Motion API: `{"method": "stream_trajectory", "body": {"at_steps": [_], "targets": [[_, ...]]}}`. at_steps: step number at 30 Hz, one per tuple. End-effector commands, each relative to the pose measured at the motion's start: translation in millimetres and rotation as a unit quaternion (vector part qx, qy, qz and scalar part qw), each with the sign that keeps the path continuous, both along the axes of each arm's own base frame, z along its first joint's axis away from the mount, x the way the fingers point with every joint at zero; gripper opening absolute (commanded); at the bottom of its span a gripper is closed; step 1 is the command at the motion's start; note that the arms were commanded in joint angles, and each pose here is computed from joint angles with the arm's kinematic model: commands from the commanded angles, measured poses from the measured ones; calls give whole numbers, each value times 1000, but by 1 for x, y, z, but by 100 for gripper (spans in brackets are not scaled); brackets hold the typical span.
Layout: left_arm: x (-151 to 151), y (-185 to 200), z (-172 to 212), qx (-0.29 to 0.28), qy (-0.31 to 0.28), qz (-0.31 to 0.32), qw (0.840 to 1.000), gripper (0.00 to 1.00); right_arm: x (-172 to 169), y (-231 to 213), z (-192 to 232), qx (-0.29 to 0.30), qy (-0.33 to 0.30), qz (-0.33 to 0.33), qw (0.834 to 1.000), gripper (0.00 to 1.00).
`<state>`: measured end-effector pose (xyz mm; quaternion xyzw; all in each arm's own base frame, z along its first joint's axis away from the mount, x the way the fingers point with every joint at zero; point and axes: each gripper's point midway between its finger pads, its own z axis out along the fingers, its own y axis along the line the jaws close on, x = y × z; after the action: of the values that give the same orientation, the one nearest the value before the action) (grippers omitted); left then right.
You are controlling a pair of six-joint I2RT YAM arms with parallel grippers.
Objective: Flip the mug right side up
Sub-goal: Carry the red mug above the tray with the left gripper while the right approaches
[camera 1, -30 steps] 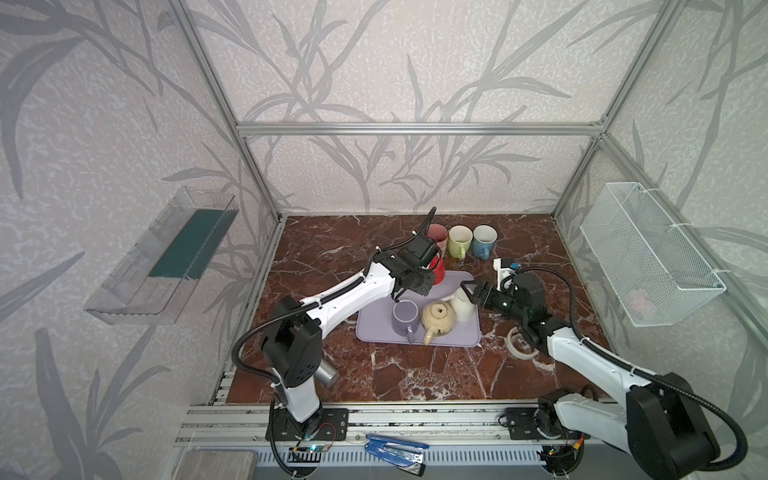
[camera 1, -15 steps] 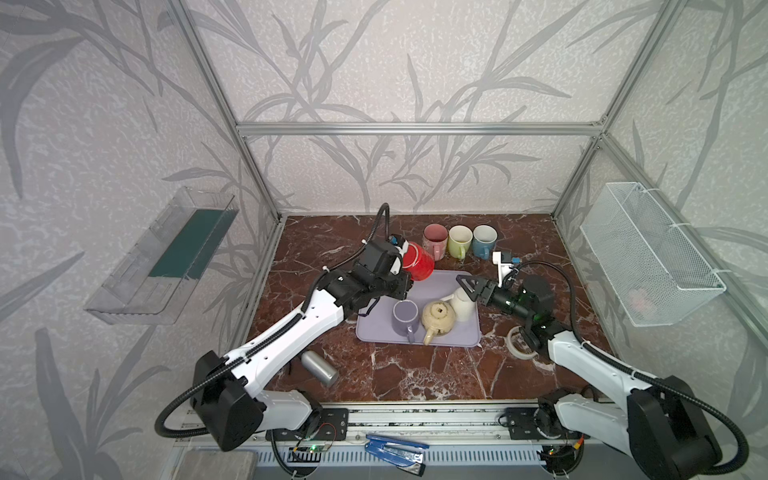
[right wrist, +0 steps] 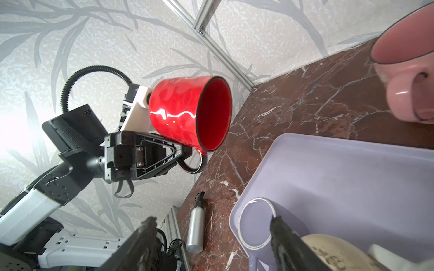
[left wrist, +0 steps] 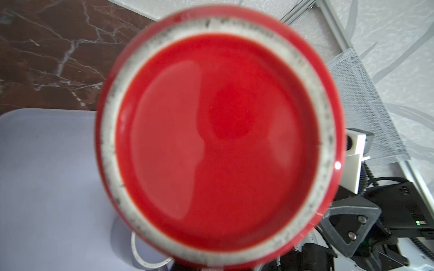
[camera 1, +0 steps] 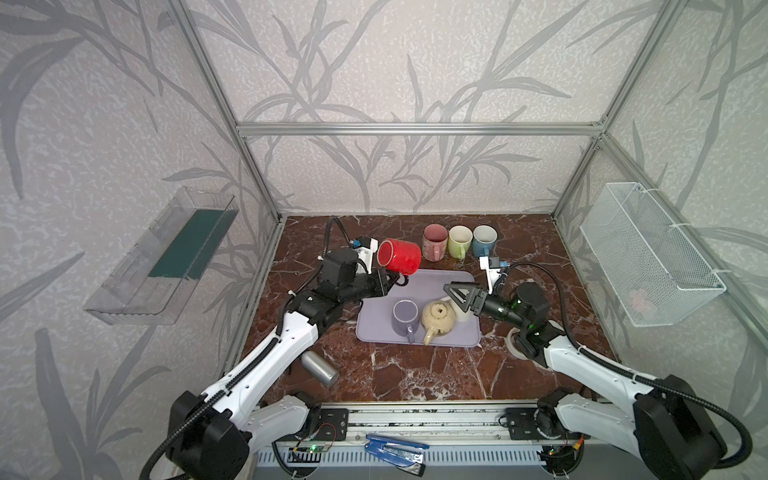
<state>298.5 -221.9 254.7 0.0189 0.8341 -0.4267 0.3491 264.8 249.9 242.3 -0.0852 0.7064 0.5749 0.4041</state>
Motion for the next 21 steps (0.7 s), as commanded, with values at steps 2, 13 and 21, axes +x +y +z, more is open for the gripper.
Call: {"method": "stream_trajectory", "body": {"at_steps": [2,13,21], "targets": [[-2,-7,68,-130,-76,-30,988,0,-3,15,31,29,-48,19,998,76],[3,0,75,-173,-86,-28,981,0,2,42,25,51,-36,47,997,77],[6,3,76,-185,-90,-24,978,0,6,61,28,52,-33,58,996,76]]}}
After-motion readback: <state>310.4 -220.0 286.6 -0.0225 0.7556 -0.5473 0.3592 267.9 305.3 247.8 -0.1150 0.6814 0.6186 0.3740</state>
